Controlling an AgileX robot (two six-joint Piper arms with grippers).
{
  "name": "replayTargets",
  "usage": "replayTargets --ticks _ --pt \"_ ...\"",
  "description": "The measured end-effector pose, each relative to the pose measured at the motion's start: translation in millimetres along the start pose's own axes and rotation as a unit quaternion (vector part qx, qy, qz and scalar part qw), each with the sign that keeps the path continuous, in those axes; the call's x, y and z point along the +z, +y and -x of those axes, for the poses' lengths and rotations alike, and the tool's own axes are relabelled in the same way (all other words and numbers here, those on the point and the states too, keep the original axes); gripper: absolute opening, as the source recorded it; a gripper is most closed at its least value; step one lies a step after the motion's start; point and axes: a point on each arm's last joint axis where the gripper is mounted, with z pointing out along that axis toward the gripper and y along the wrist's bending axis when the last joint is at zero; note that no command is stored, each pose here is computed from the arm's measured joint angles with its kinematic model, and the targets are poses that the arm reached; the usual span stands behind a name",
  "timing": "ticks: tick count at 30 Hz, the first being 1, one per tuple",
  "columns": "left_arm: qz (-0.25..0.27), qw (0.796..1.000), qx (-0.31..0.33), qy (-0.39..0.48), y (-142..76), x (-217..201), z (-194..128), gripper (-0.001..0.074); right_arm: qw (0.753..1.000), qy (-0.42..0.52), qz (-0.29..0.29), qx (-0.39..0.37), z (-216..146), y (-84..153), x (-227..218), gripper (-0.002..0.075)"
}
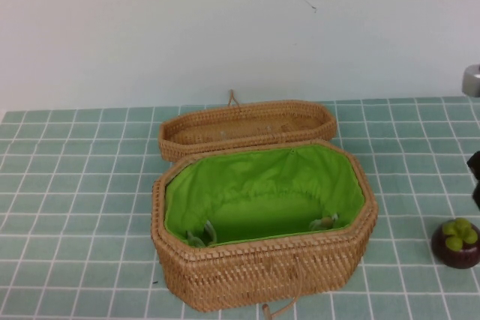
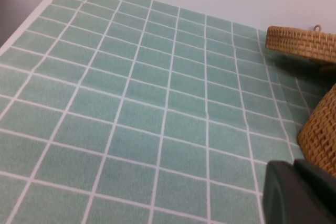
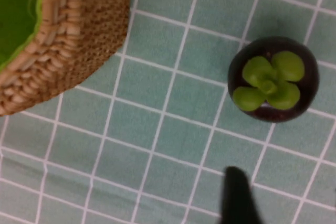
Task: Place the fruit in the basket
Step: Pick up the mangosteen on the table
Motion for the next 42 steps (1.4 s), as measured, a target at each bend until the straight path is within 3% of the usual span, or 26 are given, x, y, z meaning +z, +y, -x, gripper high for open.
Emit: replayTargets --ticks 2,4,17,37,42 --pt "0.0 1.0 0.0 0.0 0.0 0.0 0.0 0.0001 1.0 0.005 0.001 0.002 3.9 -1.2 8.5 0.0588" --pt "0.0 1.0 0.0 0.0 0.0 0.0 0.0 0.0001 1.0 0.004 0.0 0.003 8.1 -2.5 15.8 0.0617" --pt "0.0 1.0 0.0 0.0 0.0 0.0 0.0 0.0 0.997 0.03 -0.035 0.06 21.1 -14.7 55.7 0.0599" --pt "0.0 1.0 0.0 0.0 0.0 0.0 0.0 0.0 0.996 0.086 -0.002 0.033 26.4 -16.1 106.4 0.0604" --pt "0.0 1.0 0.0 0.0 0.0 0.0 0.0 0.0 0.995 0.087 -0.038 0.04 26.4 -22.6 108.3 0.0604"
